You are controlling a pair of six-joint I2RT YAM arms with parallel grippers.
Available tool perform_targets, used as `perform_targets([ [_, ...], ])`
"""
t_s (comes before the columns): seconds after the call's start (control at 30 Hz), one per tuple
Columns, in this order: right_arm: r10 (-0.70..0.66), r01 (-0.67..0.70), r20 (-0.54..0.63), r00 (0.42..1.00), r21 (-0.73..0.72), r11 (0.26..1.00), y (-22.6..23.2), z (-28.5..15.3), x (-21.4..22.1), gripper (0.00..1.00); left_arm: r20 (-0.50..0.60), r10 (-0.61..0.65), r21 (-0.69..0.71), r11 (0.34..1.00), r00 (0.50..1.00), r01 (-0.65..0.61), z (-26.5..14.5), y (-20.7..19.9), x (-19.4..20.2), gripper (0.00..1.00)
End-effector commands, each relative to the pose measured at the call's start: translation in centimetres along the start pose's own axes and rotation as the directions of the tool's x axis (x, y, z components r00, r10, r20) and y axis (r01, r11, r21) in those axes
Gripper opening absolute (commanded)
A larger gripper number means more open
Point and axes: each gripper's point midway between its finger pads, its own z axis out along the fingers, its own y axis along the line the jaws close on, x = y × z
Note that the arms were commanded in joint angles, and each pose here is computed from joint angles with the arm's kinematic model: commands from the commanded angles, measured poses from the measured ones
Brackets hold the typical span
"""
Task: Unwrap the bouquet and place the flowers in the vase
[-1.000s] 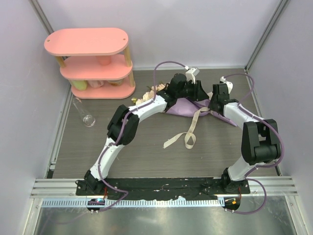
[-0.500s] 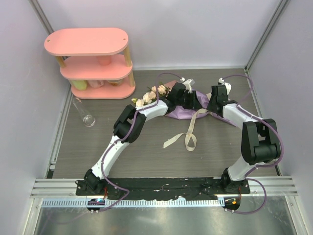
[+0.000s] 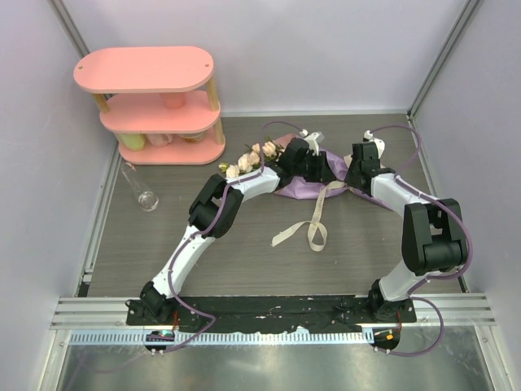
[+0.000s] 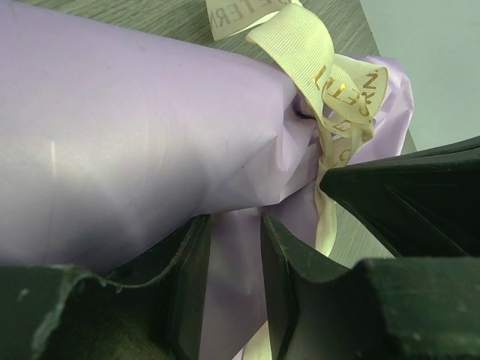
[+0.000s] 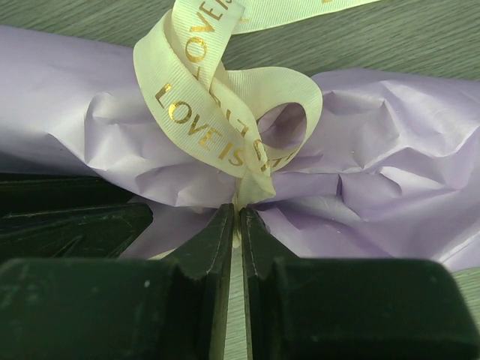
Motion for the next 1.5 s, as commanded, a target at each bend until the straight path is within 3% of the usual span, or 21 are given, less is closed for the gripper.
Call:
perform_targets([
  [0.0, 0.020, -0.019, 0.063, 0.998, -0.023, 1.000, 0.4, -1.2, -1.7, 0.15, 0.057, 0.042, 0.014, 0.999, 0.997, -0.042, -1.1, -1.2, -2.6, 0.37],
  [0.6, 0.005, -0.004, 0.040, 0.999, -0.018, 1.000, 0.5, -0.3, -1.1, 0.15, 0.049, 0.041, 0.016, 0.999, 0.998, -0.042, -1.1, -0.9, -2.4, 0.38],
  [0.77, 0.007, -0.007, 0.038, 0.999, -0.017, 1.000, 0.6, -0.4, -1.4, 0.01, 0.051, 0.036, 0.005, 0.999, 0.998, -0.036, -1.0, -0.4, -2.3, 0.38],
  [0.87, 0.016, -0.014, 0.046, 0.999, -0.031, 0.999, 1.0, -1.1, -2.1, 0.01, 0.051, 0.004, -0.016, 1.000, 0.999, -0.003, -0.7, 0.4, -2.0, 0.36],
  [1.27, 0.336, -0.229, 0.298, 0.893, -0.340, 0.912, 4.0, -9.3, -9.4, 0.01, 0.057, -0.049, -0.070, 0.996, 0.997, 0.053, -0.9, 2.5, -1.5, 0.31],
  [1.4, 0.336, -0.235, 0.339, 0.878, -0.305, 0.923, 3.3, -10.3, -11.0, 0.01, 0.051, -0.049, -0.061, 0.997, 0.998, 0.052, -0.9, 2.3, -1.5, 0.31],
  [1.47, 0.248, -0.204, 0.259, 0.934, -0.184, 0.962, 1.9, -8.3, -8.7, 0.01, 0.051, -0.046, -0.057, 0.997, 0.998, 0.049, -1.0, 2.1, -1.6, 0.31],
])
